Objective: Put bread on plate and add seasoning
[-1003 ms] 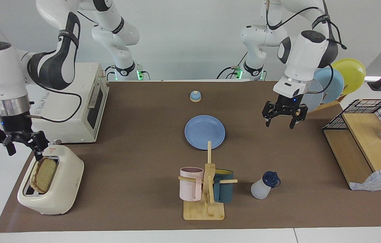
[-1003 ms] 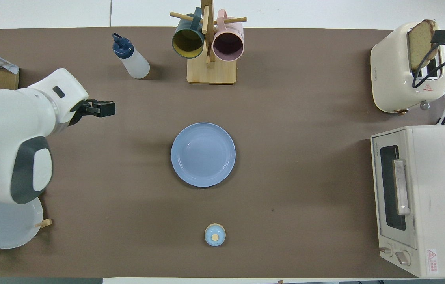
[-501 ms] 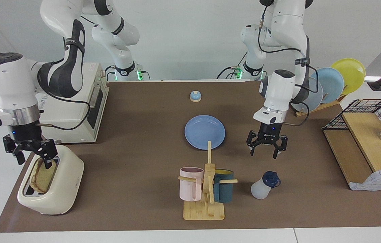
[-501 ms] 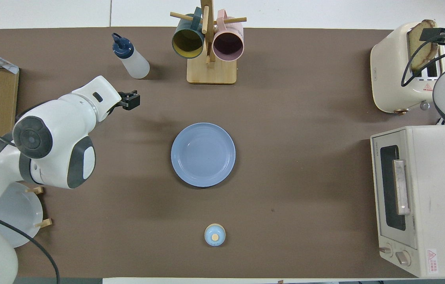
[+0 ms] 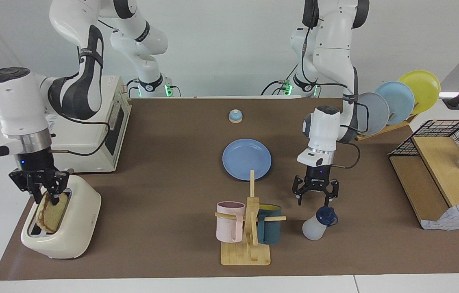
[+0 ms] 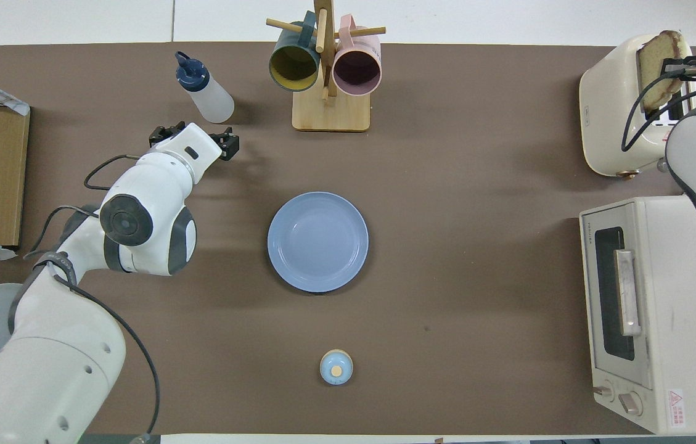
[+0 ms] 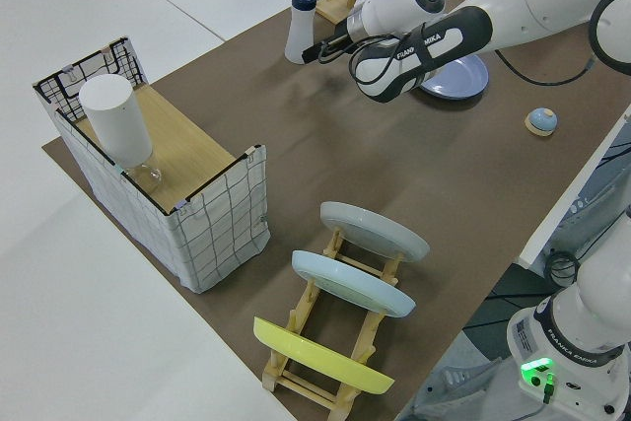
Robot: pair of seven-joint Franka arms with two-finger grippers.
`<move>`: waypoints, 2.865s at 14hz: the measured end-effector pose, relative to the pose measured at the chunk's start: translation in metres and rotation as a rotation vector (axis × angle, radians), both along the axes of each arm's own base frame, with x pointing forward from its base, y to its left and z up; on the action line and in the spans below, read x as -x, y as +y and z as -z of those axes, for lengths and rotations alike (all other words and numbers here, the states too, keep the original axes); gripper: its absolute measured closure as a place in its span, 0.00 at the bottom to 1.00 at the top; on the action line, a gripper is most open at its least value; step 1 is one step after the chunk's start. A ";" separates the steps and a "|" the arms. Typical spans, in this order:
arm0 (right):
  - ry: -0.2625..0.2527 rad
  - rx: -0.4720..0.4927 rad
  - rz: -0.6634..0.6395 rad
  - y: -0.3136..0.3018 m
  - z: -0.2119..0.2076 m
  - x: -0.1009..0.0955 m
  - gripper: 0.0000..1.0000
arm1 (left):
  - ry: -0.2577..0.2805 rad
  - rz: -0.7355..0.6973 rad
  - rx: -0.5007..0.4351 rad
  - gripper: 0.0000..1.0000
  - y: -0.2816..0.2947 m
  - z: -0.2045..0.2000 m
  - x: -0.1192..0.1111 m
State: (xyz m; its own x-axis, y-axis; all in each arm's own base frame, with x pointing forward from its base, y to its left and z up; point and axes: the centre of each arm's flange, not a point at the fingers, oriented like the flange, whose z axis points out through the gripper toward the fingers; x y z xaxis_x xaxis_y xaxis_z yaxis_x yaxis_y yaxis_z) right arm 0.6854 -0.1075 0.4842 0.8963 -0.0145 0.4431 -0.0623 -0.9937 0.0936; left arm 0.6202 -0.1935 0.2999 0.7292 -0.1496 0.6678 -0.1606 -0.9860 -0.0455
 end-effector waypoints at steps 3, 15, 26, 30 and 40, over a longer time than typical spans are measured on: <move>0.029 0.022 -0.054 0.001 -0.002 0.001 0.90 | -0.028 -0.013 0.001 0.00 -0.016 -0.003 -0.006; 0.201 -0.142 -0.155 0.333 -0.105 0.082 0.93 | -0.076 -0.095 0.037 0.00 -0.011 -0.002 -0.039; 0.119 -0.458 0.045 0.538 0.052 0.192 0.93 | -0.082 -0.116 0.047 0.22 -0.009 0.001 -0.049; 0.132 -0.457 0.060 0.545 0.070 0.195 0.93 | -0.073 -0.095 0.019 0.42 -0.005 -0.002 -0.053; 0.209 -0.401 0.124 0.528 0.070 0.206 0.93 | 0.218 0.171 -0.158 0.53 0.058 -0.135 -0.087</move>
State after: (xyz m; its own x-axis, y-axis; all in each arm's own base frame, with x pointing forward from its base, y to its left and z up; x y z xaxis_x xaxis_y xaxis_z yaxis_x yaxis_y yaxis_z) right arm 0.4797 0.4208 0.4138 0.9466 -0.2602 0.1904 -0.2035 -0.9401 -0.2734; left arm 0.7076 -0.1360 0.4350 0.8082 -0.3715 0.4570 -0.3462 -0.9274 -0.1418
